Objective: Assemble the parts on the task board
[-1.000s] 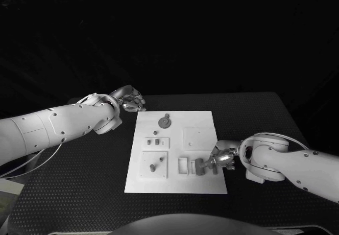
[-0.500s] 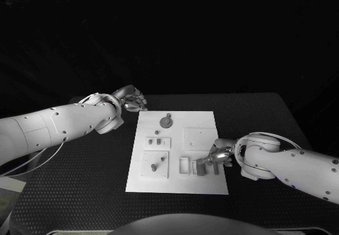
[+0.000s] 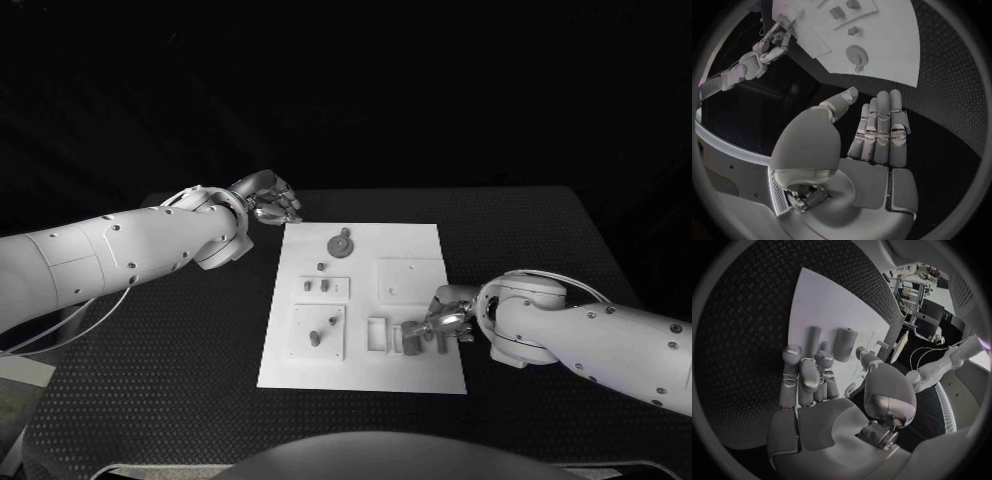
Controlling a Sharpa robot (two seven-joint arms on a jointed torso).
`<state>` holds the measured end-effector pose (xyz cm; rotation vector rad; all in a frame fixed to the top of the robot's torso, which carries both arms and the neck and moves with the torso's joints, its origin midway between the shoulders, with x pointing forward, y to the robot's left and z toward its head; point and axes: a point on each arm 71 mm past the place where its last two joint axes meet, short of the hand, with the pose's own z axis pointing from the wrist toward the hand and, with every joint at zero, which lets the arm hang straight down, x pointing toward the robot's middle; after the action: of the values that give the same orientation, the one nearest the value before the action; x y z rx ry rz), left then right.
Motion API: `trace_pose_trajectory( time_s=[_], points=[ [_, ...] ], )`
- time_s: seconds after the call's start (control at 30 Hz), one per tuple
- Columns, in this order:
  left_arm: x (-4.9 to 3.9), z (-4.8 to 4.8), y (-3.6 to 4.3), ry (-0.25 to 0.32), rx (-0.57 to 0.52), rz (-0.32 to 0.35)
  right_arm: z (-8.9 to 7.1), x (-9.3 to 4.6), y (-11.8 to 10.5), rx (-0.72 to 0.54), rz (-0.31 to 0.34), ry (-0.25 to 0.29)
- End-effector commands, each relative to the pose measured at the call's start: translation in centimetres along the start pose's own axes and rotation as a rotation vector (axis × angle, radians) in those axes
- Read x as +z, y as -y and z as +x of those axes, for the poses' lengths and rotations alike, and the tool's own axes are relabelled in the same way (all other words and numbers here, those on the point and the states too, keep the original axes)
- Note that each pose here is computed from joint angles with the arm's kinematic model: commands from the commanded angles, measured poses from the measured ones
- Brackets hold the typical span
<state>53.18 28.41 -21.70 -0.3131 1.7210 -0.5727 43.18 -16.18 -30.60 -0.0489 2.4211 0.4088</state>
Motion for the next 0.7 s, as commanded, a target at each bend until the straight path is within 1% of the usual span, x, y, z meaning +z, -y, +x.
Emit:
trace_pose_trajectory(
  time_s=[0.03,0.2,0.37,0.5,0.7],
  points=[
    [0.03,0.10,0.20,-0.008,-0.006,0.009,0.7,0.3,-0.5,-0.004,-0.013,-0.029],
    [0.05,0.12,0.24,-0.009,-0.006,0.009,1.3,0.6,-1.2,0.003,-0.035,-0.058],
    [0.08,0.17,0.32,-0.009,-0.006,0.010,1.8,1.0,-1.2,0.010,-0.036,-0.075],
    [0.06,0.16,0.30,-0.009,-0.006,0.009,1.9,1.0,-1.3,0.011,-0.036,-0.075],
    [0.03,0.10,0.21,-0.007,-0.006,0.007,1.7,1.0,-1.2,0.014,-0.031,-0.044]
  ],
)
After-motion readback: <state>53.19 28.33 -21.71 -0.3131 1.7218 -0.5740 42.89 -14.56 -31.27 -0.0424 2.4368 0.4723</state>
